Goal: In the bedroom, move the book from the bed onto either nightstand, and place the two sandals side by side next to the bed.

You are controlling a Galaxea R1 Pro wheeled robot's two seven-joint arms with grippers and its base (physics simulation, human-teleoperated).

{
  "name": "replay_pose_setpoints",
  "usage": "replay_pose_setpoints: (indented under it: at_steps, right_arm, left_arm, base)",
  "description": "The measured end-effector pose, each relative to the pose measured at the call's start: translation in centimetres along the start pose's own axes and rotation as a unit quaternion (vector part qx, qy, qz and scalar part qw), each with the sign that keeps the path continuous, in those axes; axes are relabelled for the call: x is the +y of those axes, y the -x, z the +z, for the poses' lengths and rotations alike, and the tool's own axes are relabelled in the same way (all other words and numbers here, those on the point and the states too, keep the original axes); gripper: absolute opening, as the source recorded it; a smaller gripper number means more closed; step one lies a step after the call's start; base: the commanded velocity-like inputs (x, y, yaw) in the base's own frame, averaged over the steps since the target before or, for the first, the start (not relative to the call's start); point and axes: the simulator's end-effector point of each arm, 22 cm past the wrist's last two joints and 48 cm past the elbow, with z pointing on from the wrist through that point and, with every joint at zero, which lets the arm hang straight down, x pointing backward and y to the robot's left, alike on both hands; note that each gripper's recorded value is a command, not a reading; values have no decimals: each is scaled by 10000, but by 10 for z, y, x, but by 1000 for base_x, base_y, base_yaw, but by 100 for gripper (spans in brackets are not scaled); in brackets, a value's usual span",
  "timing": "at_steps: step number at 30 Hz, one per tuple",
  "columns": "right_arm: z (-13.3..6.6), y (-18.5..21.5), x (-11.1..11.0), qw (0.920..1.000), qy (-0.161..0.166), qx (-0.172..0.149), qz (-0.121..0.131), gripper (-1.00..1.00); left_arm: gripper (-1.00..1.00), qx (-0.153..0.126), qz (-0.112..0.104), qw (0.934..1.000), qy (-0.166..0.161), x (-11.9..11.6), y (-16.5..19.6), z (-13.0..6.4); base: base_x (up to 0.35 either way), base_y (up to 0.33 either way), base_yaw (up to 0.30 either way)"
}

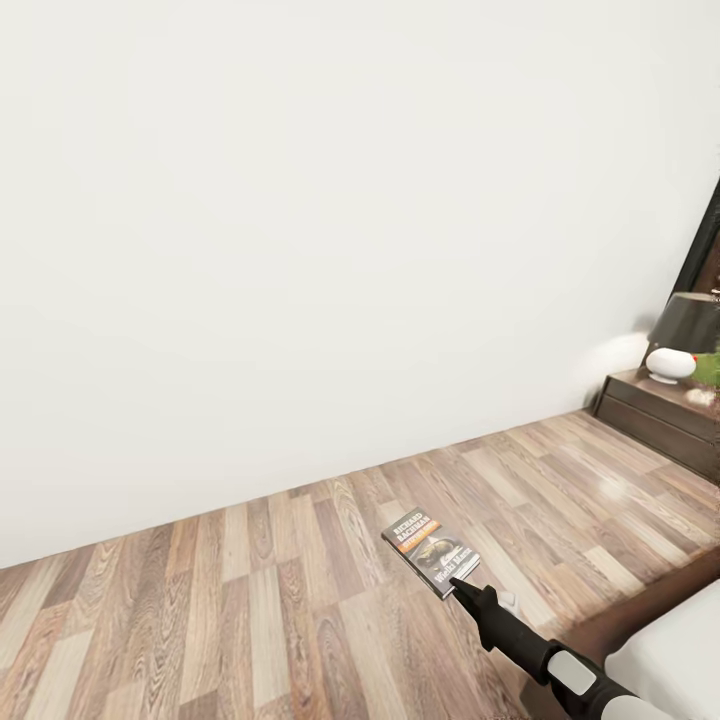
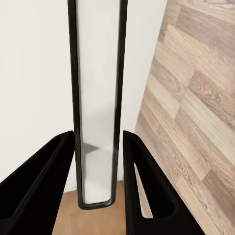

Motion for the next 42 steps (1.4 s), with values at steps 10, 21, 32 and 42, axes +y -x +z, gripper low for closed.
replay_pose_setpoints:
  at_steps: [10,21,32,42]
  right_arm:
    - [0,0,0,10000,0,4,0,-100]
    - [0,0,0,10000,-1,3,-1,-100]
    - [0,0,0,10000,0,1,-2,-100]
    - [0,0,0,10000,-1,2,-3,-100]
  left_arm:
    - [100,1,8,10000,11,2,1,-1]
    - [100,2,8,10000,12,2,1,-1]
    - [100,3,8,10000,14,2,1,-1]
    - [100,-2,12,10000,10,2,1,-1]
  base:
    - [0,174,-121]
    - [0,193,-130]
    - [24,192,-189]
    - [87,151,-248]
